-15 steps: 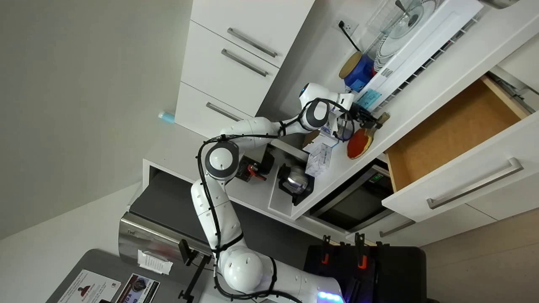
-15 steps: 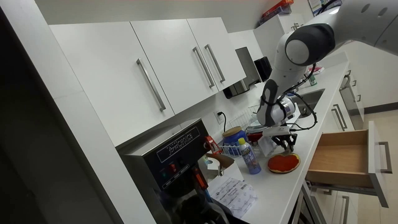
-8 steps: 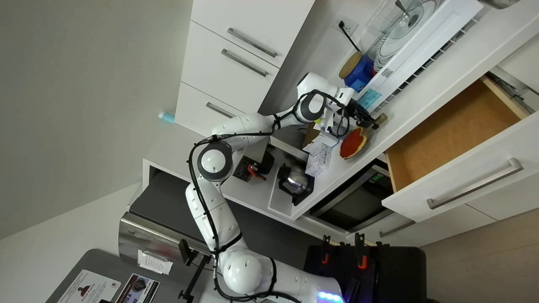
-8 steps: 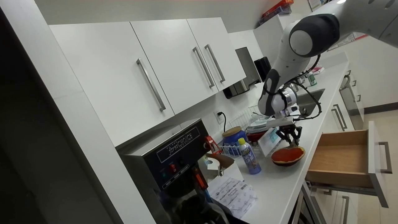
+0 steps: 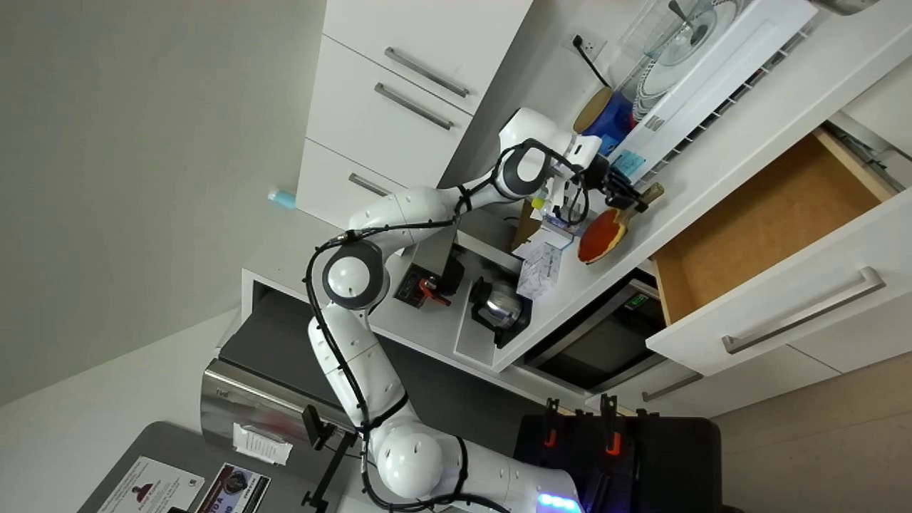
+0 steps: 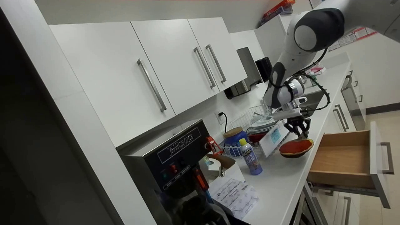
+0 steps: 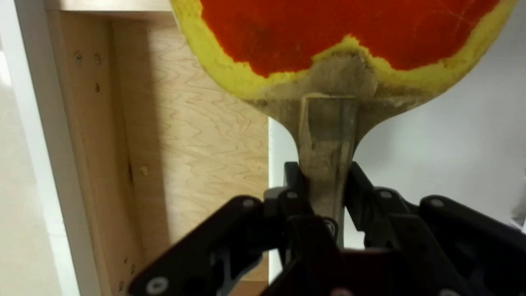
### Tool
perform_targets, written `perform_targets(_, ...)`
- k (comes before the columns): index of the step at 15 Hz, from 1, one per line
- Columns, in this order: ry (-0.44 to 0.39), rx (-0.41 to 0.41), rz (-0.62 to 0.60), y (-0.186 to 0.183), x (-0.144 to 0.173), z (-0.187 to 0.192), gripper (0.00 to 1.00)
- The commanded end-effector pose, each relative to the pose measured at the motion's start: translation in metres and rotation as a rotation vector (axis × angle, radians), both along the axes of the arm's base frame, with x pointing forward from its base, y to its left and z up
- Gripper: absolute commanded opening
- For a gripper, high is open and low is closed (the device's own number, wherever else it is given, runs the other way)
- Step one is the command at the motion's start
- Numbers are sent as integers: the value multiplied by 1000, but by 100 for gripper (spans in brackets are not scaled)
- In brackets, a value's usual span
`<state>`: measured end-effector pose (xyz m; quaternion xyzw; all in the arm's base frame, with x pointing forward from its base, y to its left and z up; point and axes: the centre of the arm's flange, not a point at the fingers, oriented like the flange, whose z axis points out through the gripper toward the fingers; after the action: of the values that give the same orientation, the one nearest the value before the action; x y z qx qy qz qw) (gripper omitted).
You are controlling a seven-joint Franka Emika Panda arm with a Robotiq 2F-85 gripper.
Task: Put the paddle inside the open drawer then close the drawer
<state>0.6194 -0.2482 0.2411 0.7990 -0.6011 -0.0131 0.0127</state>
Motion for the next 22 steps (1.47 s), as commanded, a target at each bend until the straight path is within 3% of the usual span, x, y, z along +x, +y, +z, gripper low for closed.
perform_targets(1, 1, -12, -3, -19, -25, 9, 7)
perform_targets(10, 51, -28, 46, -87, -72, -17, 7)
perform_targets(13, 67, -71, 41, -101, -86, -33, 7)
perform_targets(17, 2, -140, -9, -115, -93, -64, 7)
perform_targets(22, -19, -165, -52, -122, -93, -111, 7)
